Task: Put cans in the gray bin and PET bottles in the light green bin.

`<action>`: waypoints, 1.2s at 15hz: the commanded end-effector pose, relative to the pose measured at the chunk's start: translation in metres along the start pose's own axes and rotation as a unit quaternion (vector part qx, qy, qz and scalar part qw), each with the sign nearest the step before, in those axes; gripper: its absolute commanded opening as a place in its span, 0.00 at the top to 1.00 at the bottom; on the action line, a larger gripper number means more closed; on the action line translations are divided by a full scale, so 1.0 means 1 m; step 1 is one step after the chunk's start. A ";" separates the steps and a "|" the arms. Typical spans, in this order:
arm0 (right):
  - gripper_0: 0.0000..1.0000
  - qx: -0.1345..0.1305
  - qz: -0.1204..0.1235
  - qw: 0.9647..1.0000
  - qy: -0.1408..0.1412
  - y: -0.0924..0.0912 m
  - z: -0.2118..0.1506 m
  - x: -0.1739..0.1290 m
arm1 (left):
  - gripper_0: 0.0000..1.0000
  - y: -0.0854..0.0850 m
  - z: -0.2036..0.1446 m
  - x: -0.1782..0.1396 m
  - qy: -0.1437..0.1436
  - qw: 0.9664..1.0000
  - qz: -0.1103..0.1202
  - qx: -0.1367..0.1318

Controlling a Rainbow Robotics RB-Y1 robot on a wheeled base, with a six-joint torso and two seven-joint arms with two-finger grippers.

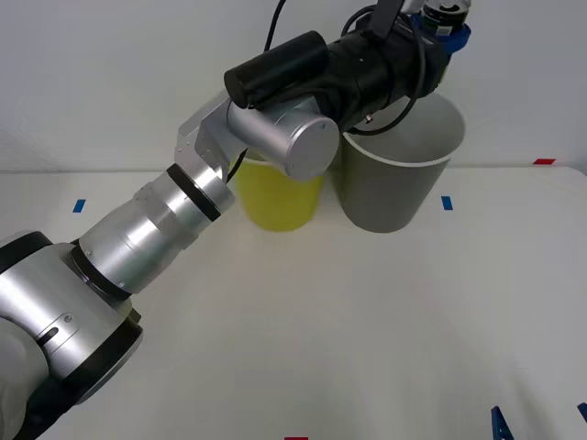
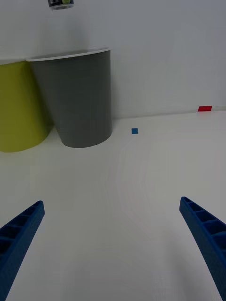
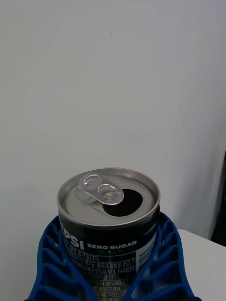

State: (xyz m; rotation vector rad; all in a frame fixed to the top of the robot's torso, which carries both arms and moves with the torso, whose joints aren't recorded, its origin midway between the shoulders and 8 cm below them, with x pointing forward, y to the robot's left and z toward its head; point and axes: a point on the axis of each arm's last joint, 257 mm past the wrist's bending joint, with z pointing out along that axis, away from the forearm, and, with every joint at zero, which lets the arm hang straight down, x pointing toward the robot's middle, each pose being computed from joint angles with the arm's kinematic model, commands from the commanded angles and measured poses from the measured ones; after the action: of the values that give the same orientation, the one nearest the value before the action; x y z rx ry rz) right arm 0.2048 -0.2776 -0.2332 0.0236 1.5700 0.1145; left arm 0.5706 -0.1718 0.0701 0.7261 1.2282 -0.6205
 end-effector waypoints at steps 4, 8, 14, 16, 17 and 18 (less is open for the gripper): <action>0.00 0.000 0.000 1.000 0.000 0.000 0.000 0.000 | 0.30 0.001 0.000 0.000 0.000 1.000 0.001 -0.001; 0.00 0.000 0.000 1.000 0.000 0.000 0.000 0.000 | 0.00 0.000 0.001 -0.001 0.000 1.000 0.004 0.000; 0.00 0.000 0.000 1.000 0.000 0.000 0.000 0.000 | 0.00 -0.001 0.001 -0.004 -0.002 1.000 0.005 0.000; 0.00 0.000 0.000 1.000 0.000 0.000 0.000 0.000 | 0.00 -0.001 0.001 -0.005 -0.004 1.000 0.000 0.001; 0.00 0.000 0.000 1.000 0.000 0.000 0.000 0.000 | 0.00 0.003 0.000 -0.007 -0.009 1.000 0.000 -0.002; 0.00 0.000 0.000 1.000 0.000 0.000 0.000 0.000 | 0.00 0.008 -0.005 -0.014 -0.013 1.000 0.005 -0.002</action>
State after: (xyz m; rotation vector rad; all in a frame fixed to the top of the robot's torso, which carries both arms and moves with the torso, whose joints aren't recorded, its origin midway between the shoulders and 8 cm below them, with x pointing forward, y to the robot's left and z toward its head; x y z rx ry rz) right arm 0.2048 -0.2776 -0.2332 0.0236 1.5700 0.1145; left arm 0.5709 -0.1686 0.0782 0.7191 1.2128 -0.6211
